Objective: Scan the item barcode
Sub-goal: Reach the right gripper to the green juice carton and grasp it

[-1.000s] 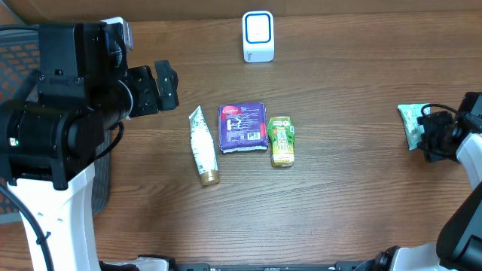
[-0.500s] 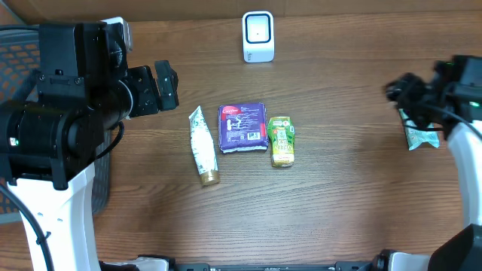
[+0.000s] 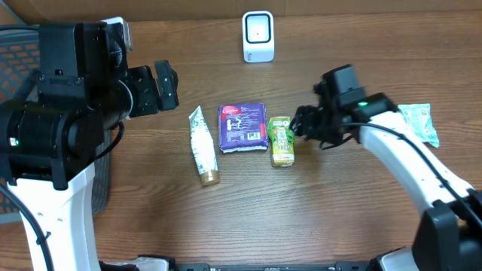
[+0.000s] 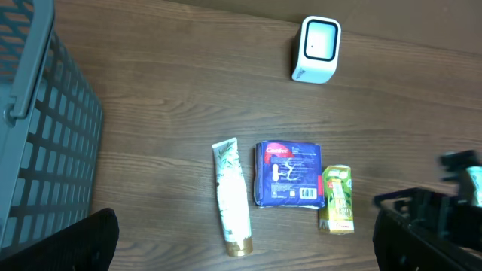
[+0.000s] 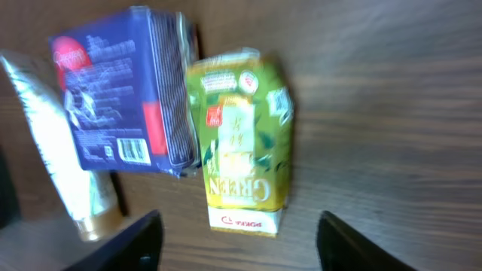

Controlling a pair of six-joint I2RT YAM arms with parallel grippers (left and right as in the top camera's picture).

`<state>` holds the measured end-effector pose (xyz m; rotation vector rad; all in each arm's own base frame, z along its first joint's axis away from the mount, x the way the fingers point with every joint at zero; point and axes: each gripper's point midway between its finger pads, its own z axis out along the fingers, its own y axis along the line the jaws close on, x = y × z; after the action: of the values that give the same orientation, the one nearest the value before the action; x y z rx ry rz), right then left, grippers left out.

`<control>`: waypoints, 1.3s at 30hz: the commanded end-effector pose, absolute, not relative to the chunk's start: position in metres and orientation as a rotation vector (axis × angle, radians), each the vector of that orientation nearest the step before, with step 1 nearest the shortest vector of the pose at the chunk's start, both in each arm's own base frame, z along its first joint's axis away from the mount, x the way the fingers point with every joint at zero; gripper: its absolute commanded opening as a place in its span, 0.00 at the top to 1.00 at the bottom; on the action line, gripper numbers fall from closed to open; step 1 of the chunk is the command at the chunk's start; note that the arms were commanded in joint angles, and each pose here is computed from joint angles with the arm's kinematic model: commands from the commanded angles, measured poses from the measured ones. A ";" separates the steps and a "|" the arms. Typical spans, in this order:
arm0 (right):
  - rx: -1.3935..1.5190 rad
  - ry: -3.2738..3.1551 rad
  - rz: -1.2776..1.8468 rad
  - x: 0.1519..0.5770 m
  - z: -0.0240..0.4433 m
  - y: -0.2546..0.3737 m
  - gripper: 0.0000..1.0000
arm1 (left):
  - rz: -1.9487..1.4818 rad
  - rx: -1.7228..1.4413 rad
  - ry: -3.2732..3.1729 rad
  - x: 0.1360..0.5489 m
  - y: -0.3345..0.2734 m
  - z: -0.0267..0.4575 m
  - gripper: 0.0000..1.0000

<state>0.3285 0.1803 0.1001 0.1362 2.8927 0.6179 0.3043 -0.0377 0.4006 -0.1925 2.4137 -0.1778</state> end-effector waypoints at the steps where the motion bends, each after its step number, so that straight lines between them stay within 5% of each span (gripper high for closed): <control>1: 0.150 2.971 0.574 0.312 0.080 0.196 0.44 | -0.159 -0.183 2.412 0.307 -0.035 0.401 0.00; 7: -0.021 2.967 0.619 0.297 0.077 0.234 0.59 | -0.159 -0.183 2.412 0.307 -0.035 0.401 0.00; 10: -0.092 2.951 0.666 0.291 0.080 0.253 0.87 | -0.159 -0.183 2.412 0.307 -0.035 0.401 0.01; 12: -0.082 2.952 0.661 0.288 0.079 0.257 0.96 | -0.159 -0.183 2.412 0.307 -0.035 0.401 0.00; 26: 0.151 3.022 0.426 0.296 0.027 0.246 0.96 | -0.159 -0.183 2.412 0.307 -0.035 0.401 0.00; 39: 0.515 2.968 0.005 0.324 0.019 0.138 0.96 | -0.159 -0.183 2.412 0.307 -0.035 0.401 0.00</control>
<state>0.3037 0.1715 0.0191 0.4223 3.0445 0.1051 0.3042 -0.0376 0.4007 -0.1925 2.4133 -0.1778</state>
